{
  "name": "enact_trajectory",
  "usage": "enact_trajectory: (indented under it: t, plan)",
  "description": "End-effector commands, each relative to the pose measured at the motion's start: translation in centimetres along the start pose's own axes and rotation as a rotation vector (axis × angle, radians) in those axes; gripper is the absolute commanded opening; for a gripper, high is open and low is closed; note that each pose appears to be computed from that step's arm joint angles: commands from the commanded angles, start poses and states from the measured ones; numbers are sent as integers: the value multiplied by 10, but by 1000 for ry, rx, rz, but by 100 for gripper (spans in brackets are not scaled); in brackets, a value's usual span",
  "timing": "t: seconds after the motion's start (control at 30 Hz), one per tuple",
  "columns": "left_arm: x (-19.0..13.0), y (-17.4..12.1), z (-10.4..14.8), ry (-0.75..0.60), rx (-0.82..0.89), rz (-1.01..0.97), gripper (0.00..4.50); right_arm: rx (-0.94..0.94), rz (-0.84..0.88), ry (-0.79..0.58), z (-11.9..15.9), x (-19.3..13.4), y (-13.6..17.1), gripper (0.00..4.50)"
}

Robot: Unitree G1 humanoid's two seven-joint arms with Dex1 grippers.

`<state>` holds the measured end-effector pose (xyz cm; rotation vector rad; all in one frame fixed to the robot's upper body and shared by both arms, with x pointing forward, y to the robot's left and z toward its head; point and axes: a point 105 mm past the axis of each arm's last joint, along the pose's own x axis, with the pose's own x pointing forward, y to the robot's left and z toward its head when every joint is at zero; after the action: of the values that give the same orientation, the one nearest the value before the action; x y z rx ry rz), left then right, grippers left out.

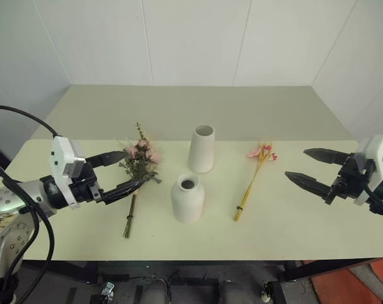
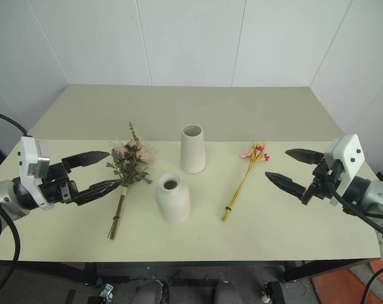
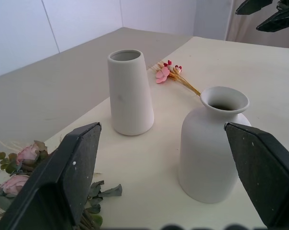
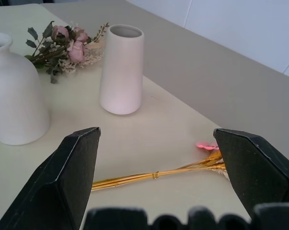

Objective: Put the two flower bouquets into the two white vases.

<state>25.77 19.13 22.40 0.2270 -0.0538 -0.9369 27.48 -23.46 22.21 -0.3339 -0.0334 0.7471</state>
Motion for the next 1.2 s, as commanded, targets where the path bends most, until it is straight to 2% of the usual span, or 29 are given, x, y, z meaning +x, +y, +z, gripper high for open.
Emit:
enact_trajectory:
  t: [0.03,0.3,0.43,0.53,0.6,0.8,0.93,1.2]
  plan:
    - [-1,-1,8,-15,44,-2,447,-48,-9,-33,12,-2,-4,450]
    - [-2,-3,7,-14,41,0,447,-51,7,-17,11,-1,-2,450]
    - [0,-1,8,-15,49,-9,447,-31,19,35,5,4,0,450]
    - [5,4,16,-34,70,-29,447,37,11,155,-8,13,1,450]
    - [8,8,20,-43,84,-45,447,100,-29,293,-20,23,-2,450]
    - [11,12,26,-62,87,-79,447,350,-99,521,-33,54,-9,450]
    - [13,13,25,-66,87,-80,447,424,-184,725,-59,68,-14,450]
    - [11,12,22,-68,80,-67,447,550,-239,802,-72,95,-17,450]
